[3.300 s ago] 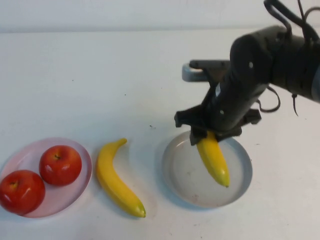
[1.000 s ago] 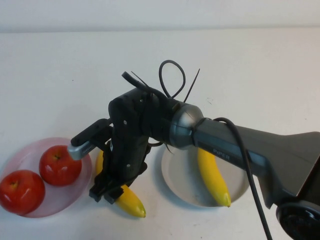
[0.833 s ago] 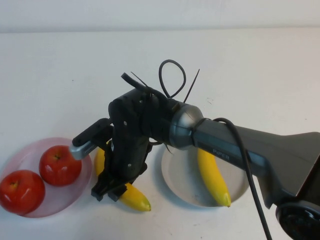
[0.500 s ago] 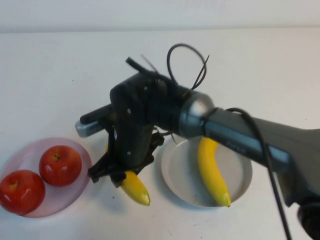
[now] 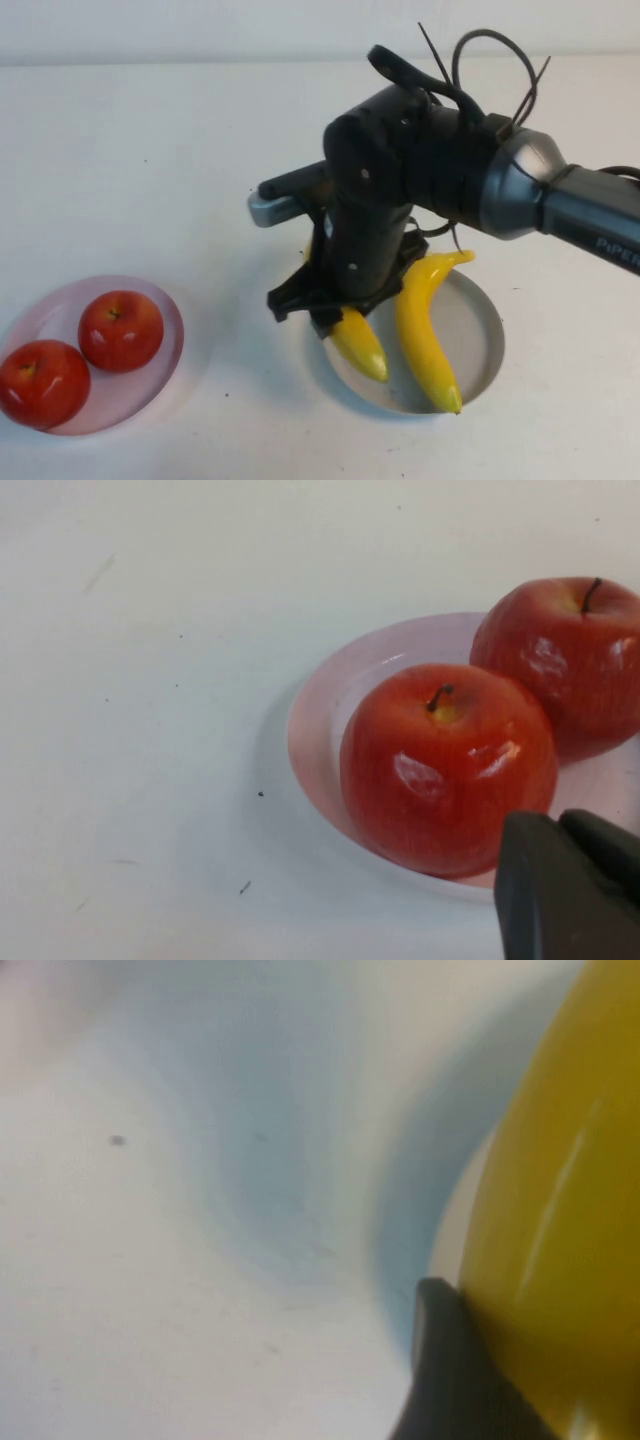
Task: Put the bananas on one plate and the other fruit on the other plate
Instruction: Put another type of fruit in the right plate
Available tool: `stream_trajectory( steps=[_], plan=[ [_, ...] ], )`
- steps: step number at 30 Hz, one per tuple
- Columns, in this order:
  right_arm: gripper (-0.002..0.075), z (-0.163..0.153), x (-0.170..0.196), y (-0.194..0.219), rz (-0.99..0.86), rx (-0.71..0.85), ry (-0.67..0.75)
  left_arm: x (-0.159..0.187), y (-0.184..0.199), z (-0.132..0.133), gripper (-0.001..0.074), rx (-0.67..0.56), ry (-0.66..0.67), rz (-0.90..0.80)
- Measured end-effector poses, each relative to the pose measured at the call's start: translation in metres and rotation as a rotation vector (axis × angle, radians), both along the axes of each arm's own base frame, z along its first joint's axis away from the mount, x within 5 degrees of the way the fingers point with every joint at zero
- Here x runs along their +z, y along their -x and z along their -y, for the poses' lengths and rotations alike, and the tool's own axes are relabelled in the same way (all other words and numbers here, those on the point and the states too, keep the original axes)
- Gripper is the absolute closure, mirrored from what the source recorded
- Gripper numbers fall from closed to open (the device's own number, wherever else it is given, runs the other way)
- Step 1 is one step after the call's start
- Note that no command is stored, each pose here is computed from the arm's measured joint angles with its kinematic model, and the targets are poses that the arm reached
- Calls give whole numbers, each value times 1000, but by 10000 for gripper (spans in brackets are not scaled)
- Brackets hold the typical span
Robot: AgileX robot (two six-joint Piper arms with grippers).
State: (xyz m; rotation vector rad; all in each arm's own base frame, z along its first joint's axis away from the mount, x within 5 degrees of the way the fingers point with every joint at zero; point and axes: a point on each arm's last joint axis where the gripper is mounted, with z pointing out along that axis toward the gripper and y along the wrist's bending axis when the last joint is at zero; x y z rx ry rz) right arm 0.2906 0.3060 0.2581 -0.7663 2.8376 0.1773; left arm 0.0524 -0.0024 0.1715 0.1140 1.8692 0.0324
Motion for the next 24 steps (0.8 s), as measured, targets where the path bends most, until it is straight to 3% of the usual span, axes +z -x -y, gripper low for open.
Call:
stream_trajectory(
  steps=[7, 15, 24],
  plan=[
    [419, 19, -18, -11, -42, -57, 25, 0, 0, 0, 736, 0, 0, 0],
    [416, 16, -31, -10, -102, -68, 27, 0, 0, 0, 736, 0, 0, 0],
    [321, 16, -38, -8, -149, -95, 56, 0, 0, 0, 736, 0, 0, 0]
  ],
)
